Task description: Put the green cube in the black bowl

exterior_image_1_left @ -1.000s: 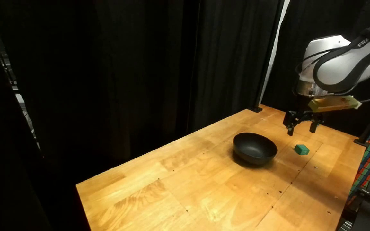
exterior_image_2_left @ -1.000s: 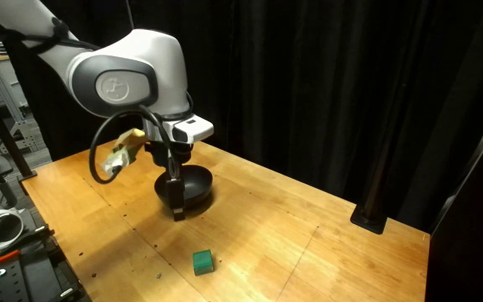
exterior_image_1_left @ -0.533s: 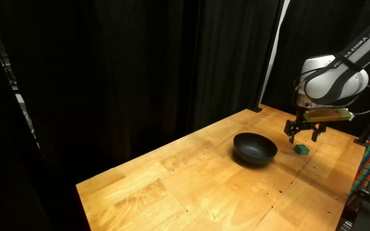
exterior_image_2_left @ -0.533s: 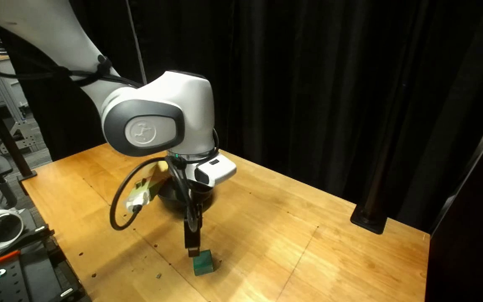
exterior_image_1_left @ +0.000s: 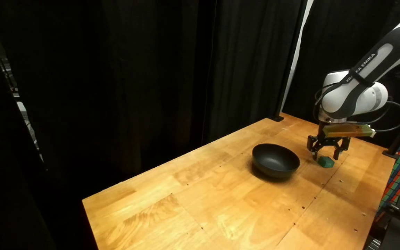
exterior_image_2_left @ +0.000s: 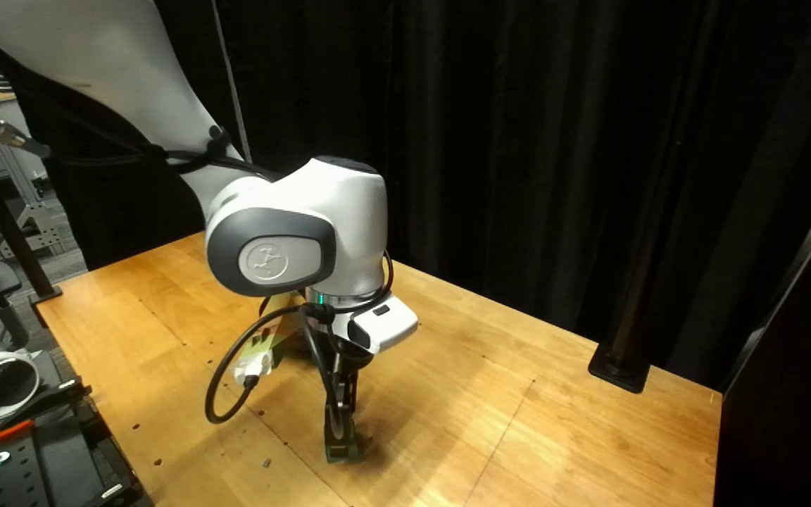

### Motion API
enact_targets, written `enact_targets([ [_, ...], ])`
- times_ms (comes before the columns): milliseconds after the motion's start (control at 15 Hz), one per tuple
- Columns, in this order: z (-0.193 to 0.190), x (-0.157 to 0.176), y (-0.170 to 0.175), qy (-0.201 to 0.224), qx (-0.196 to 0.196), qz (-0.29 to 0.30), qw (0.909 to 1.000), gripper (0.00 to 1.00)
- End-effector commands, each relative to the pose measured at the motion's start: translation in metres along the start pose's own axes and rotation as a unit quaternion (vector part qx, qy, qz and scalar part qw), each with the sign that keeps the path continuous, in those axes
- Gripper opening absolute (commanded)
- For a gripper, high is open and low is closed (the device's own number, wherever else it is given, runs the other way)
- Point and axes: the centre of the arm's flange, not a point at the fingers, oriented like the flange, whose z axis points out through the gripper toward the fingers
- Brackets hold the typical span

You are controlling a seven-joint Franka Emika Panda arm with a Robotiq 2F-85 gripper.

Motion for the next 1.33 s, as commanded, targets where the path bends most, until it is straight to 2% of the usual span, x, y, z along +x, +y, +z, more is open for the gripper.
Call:
enact_targets([
  [0, 0.007, 0.016, 0.007, 0.002, 0.005, 0.007, 1.0, 0.51],
  [267, -0.002, 0.016, 0.016, -0.009, 0.005, 0.017, 0.9998, 0.2],
  [467, -0.045, 0.005, 0.014, -0.012, 0.019, 0.022, 0.9995, 0.19],
  [800, -0.116, -0.031, -0.015, -0.011, 0.104, 0.006, 0.9945, 0.19],
  [1067, -0.134, -0.064, -0.066, -0.008, 0.153, -0.037, 0.9875, 0.19],
  [1267, -0.131, -0.088, -0.104, -0.01, 0.177, -0.069, 0.9816, 0.19],
])
